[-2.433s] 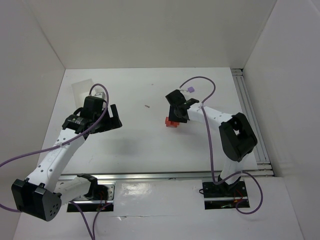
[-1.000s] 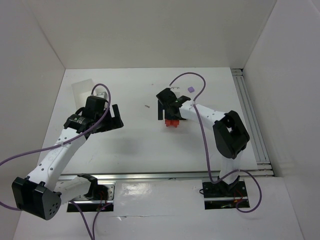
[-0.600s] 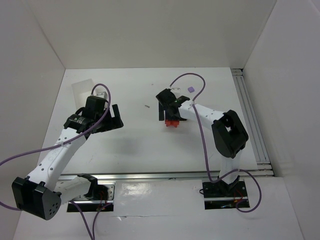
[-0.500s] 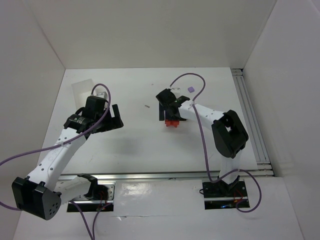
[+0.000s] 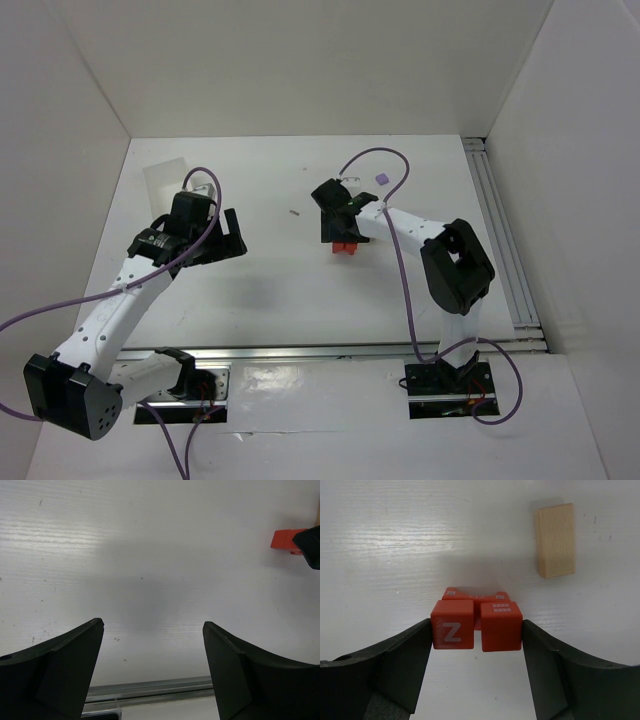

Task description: Build the wood block tower

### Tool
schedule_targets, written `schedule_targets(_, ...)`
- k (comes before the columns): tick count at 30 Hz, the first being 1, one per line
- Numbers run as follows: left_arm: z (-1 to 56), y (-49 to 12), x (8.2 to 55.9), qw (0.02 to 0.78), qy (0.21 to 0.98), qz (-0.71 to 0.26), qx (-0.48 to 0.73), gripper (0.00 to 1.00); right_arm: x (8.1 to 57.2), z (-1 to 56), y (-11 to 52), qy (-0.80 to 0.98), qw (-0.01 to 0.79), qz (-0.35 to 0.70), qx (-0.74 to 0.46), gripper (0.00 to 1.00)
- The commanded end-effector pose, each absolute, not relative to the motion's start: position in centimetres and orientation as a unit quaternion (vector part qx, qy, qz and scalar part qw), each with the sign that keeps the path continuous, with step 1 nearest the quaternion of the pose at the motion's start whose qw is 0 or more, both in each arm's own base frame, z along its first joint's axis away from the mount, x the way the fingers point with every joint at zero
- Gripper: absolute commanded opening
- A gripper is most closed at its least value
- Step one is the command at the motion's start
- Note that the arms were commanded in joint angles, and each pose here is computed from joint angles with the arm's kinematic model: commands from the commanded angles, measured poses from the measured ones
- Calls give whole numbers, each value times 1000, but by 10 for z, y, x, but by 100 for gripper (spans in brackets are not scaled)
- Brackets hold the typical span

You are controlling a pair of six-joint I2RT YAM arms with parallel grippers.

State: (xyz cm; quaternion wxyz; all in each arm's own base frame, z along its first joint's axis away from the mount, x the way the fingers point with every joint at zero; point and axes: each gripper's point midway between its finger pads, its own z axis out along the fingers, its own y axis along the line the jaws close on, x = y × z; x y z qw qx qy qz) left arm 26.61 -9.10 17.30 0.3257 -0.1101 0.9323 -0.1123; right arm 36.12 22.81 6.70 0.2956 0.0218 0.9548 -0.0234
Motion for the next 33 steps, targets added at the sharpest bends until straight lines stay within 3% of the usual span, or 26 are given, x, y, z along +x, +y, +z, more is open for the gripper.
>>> schedule_targets(1, 177, -91, 271, 339, 928, -112, -111, 93, 366, 72, 231, 952, 305, -29, 29, 77)
schedule_targets(33, 176, -93, 273, 334, 930, -113, -105, 93, 369, 72, 235, 951, 304, -26, 38, 75)
